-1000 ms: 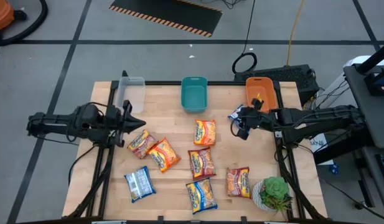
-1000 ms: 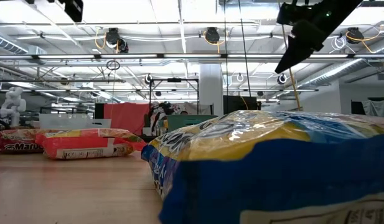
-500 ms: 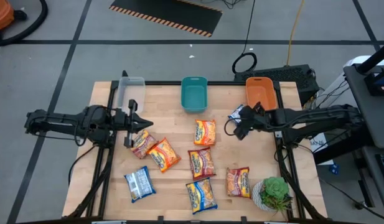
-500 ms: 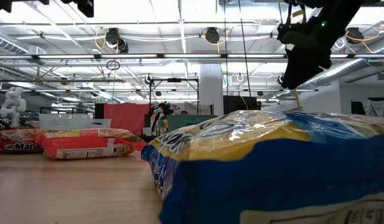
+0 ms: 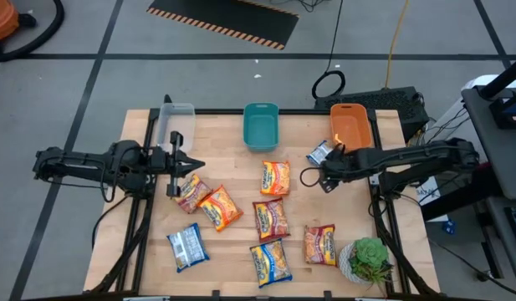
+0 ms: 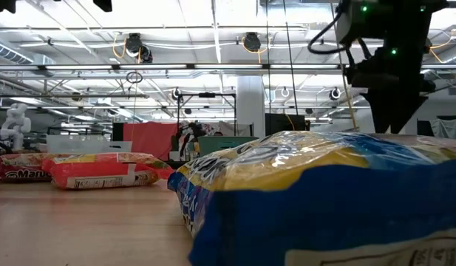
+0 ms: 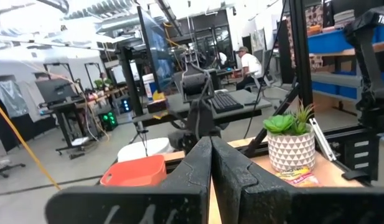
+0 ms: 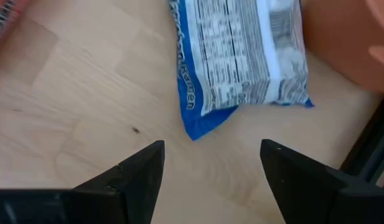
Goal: Sort Maruchan noodles
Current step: Put the top blue noodle pack into the orange bin
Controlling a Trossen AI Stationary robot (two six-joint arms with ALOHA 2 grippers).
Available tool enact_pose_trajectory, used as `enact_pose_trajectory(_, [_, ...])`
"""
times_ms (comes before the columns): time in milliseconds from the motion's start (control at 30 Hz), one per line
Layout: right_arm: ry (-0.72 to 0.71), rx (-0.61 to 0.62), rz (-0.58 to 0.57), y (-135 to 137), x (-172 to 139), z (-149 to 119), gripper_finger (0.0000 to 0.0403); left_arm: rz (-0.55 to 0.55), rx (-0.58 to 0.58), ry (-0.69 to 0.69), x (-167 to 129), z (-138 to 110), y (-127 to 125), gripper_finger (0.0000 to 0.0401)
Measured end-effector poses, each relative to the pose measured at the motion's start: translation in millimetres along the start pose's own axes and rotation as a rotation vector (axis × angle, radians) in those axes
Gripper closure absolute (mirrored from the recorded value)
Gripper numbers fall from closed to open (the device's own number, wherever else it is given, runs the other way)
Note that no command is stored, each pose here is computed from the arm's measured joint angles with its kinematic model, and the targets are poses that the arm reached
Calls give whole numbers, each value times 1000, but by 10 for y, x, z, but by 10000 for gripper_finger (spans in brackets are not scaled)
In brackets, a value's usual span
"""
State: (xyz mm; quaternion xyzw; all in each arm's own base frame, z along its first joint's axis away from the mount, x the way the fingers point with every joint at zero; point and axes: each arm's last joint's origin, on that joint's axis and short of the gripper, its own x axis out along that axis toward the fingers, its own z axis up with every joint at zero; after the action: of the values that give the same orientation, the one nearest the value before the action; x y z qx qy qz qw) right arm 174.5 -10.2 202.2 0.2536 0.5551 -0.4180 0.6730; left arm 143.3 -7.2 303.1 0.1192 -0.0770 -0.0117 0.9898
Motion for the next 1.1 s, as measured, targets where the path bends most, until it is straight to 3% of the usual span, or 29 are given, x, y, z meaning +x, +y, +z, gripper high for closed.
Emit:
enact_pose_trajectory(433, [149, -59, -67, 151, 336, 24, 142, 53, 44, -1, -1, 10, 18, 387])
enact_pose_trajectory(867, [188, -43, -20, 2, 669, 115, 142, 52, 30, 4, -1, 5, 16, 387])
enact_pose_trajectory(1100, [183, -47, 68, -57, 805, 138, 142, 51, 29, 4, -1, 6, 16, 387])
